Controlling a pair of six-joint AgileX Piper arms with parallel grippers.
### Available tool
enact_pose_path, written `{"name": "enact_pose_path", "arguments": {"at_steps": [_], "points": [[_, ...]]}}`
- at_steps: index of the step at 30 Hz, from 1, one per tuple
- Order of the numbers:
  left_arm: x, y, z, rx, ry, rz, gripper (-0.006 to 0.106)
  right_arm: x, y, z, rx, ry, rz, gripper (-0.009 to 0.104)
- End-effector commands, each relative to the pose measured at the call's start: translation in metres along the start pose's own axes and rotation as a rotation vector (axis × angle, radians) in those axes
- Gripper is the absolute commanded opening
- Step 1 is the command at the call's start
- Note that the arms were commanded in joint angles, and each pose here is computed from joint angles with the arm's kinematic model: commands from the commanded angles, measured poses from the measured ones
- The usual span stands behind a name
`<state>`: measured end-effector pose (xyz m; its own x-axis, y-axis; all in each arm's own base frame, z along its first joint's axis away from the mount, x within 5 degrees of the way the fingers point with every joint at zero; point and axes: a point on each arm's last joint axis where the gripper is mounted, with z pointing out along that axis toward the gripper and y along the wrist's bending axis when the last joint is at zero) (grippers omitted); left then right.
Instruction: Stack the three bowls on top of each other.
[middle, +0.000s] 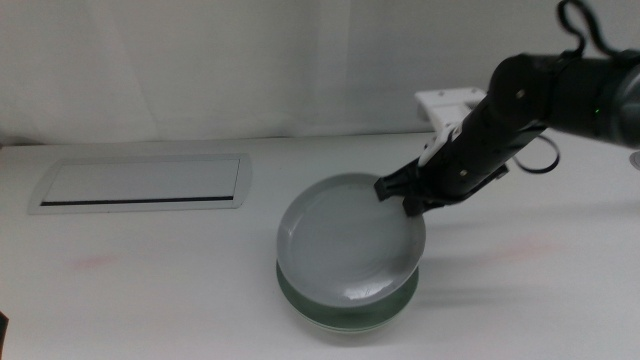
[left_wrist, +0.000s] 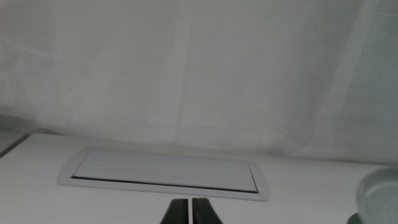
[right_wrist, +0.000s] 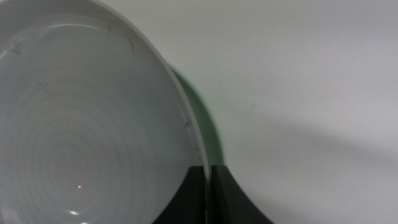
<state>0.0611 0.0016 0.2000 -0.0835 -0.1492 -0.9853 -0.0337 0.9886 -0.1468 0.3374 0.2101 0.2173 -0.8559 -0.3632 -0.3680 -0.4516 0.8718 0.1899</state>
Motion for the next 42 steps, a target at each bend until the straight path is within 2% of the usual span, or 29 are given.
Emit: {"name": "enact_pose_path", "arguments": {"at_steps": [1,7,15,18,19,21,23,29,33,37,42], "points": [[0.012,0.002,0.002,-0.004,0.026,-0.008,-0.003,0.002,0.003,0.016,0.003,0.019,-0.011,-0.003],[0.012,0.002,0.002,-0.004,0.026,-0.008,-0.003,0.007,0.007,0.038,0.008,0.063,-0.025,-0.003],[0.012,0.002,0.002,-0.004,0.026,-0.008,-0.003,0.007,0.007,0.04,0.011,0.06,-0.031,-0.002],[0.012,0.002,0.002,-0.004,0.026,-0.008,-0.003,0.007,0.007,0.04,0.012,0.065,-0.046,0.016],[0.012,0.002,0.002,-0.004,0.026,-0.008,-0.003,0.007,0.007,0.039,0.012,0.061,-0.046,0.027],[0.012,0.002,0.002,-0.004,0.026,-0.008,-0.003,0.006,0.007,0.038,0.012,0.054,-0.053,0.058],[0.012,0.002,0.002,-0.004,0.026,-0.008,-0.003,0.006,0.007,0.038,0.013,0.054,-0.041,0.101],[0.012,0.002,0.002,-0.004,0.026,-0.008,-0.003,0.004,0.007,0.035,0.029,0.049,-0.067,0.103],[0.012,0.002,0.002,-0.004,0.026,-0.008,-0.003,-0.008,0.005,0.012,0.088,-0.016,-0.118,0.103],[0.012,0.002,0.002,-0.004,0.026,-0.008,-0.003,-0.025,-0.008,-0.048,0.229,-0.176,-0.155,0.103],[0.012,0.002,0.002,-0.004,0.026,-0.008,-0.003,-0.019,-0.052,-0.139,0.444,-0.322,-0.058,0.103]]}}
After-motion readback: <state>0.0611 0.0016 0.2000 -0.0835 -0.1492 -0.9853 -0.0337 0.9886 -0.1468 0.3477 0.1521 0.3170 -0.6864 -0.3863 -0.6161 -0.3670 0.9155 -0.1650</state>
